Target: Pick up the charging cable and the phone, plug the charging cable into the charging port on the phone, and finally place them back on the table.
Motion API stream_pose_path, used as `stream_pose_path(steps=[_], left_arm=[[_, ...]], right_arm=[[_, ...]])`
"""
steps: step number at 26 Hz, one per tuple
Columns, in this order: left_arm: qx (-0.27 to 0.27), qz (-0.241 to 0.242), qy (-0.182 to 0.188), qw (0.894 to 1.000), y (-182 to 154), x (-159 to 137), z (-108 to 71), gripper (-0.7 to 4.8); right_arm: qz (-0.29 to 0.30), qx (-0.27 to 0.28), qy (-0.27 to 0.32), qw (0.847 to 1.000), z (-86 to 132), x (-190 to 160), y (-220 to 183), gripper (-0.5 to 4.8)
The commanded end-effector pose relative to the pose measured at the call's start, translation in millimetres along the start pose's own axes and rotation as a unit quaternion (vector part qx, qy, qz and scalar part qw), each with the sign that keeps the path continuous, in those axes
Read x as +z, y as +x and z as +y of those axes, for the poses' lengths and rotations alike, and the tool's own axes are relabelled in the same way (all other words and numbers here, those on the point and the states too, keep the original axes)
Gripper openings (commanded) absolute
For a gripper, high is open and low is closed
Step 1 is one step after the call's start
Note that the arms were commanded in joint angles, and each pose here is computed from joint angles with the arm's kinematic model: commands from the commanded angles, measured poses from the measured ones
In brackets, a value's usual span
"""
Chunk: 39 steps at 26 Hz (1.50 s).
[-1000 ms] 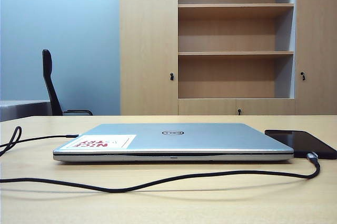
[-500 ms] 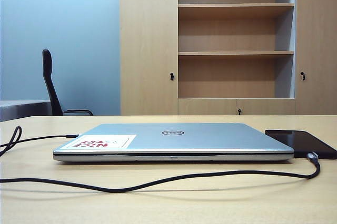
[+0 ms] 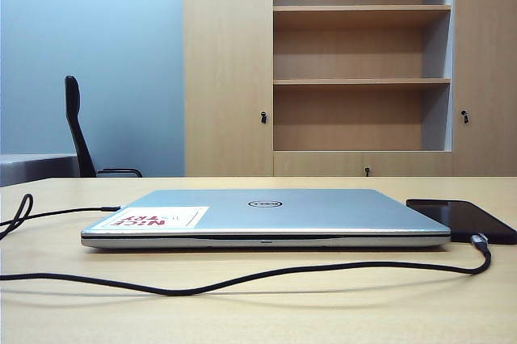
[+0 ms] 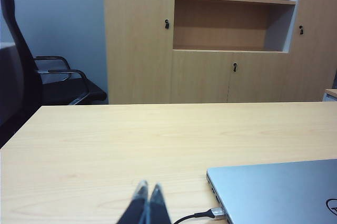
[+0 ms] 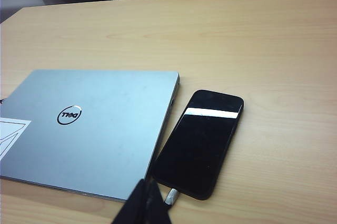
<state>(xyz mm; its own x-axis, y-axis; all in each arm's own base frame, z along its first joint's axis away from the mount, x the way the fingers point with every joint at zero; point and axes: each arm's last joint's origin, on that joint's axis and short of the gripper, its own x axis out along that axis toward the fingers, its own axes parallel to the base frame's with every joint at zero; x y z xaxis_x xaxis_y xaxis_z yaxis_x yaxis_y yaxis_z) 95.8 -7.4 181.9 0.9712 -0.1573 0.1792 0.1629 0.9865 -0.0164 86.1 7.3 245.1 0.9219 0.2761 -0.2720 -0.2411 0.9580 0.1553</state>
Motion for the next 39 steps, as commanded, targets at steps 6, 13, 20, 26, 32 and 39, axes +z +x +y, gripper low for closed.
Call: stream_pose_path(steps=[6, 13, 20, 26, 32, 39], left_arm=[[-0.001, -0.006, 0.003, 1.000, 0, 1, 0.0, -0.05], [-0.001, -0.006, 0.003, 1.000, 0, 1, 0.0, -0.05], [-0.001, -0.006, 0.003, 1.000, 0, 1, 0.0, -0.05], [-0.001, -0.006, 0.003, 1.000, 0, 1, 0.0, -0.05], [-0.001, -0.006, 0.003, 1.000, 0, 1, 0.0, -0.05], [-0.001, -0.006, 0.003, 1.000, 0, 1, 0.0, -0.05]], right_arm=[[-0.014, 0.001, -0.004, 1.000, 1, 4, -1, 0.00], [-0.014, 0.001, -0.004, 1.000, 1, 4, -1, 0.00], [-0.030, -0.080, -0.005, 0.996, -5, 3, 0, 0.00], [-0.166, -0.156, -0.020, 0.974, -13, -3, 7, 0.00], [-0.196, -0.174, -0.025, 0.965, -18, -33, 13, 0.00], [-0.198, -0.169, -0.026, 0.965, -22, -55, 21, 0.00]])
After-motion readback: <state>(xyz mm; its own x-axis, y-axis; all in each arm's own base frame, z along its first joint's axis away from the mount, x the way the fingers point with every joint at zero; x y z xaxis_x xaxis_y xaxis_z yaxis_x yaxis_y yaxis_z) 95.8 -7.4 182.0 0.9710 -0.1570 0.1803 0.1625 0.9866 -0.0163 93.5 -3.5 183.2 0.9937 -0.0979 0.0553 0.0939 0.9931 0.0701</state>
